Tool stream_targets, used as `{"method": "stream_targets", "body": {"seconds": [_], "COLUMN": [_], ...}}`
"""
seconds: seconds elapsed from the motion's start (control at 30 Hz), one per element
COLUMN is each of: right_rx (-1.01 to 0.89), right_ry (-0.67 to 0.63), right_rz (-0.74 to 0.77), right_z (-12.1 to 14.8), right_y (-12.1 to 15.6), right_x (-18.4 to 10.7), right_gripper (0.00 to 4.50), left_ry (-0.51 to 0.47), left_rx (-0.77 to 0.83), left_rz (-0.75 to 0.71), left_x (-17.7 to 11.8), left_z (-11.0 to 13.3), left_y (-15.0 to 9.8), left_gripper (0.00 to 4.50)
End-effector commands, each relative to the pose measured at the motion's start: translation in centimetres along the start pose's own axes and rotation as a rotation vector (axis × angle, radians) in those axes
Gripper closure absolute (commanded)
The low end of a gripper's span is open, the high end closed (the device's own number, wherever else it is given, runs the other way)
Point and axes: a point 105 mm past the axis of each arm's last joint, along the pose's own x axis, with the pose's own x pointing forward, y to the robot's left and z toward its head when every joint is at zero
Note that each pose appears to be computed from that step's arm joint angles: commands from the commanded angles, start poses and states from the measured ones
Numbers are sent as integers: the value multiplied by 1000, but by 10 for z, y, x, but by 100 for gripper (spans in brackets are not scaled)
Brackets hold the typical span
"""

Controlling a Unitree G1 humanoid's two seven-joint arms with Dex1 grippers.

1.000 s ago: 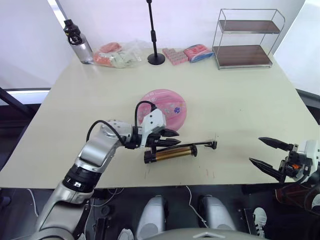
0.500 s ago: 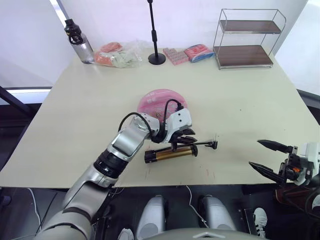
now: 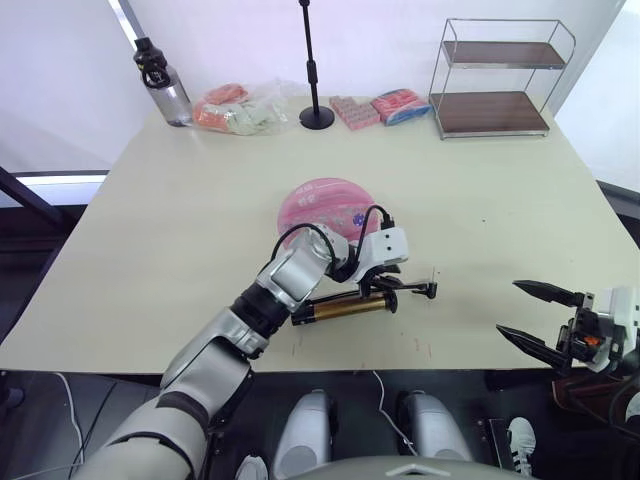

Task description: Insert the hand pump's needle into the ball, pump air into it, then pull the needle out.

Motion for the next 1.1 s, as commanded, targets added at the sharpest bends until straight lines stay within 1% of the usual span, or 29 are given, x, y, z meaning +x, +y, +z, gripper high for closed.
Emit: {"method": "stream_targets", "body": {"seconds": [0.03, 0.17, 0.27, 0.47, 0.6, 0.8, 0.9, 1.1], "right_rx": [-43, -45, -46, -49, -51, -49, -49, -53], "right_ry": [-27, -30, -30, -30, -31, -34, -37, -38], "right_rz": [5, 3, 3, -2, -5, -4, -2, -1], "right_z": [10, 11, 11, 11, 12, 12, 11, 11], "right_y": [1, 2, 2, 3, 3, 4, 3, 2], "right_x": [2, 3, 3, 4, 5, 8, 9, 9], "right_gripper": [0, 0, 0, 0, 0, 0, 0, 0], "left_ry": [31, 37, 41, 41, 51, 39, 57, 51], "left_rx": [52, 53, 58, 49, 54, 50, 62, 57], "left_rz": [-9, -15, -48, -81, -71, -52, -30, -34], "left_x": [9, 18, 23, 26, 25, 18, 18, 19], "left_z": [3, 4, 7, 12, 11, 13, 9, 9], "left_y": [3, 5, 2, 2, 5, 10, 14, 13], "left_gripper": [315, 315, 315, 315, 315, 315, 315, 315]}}
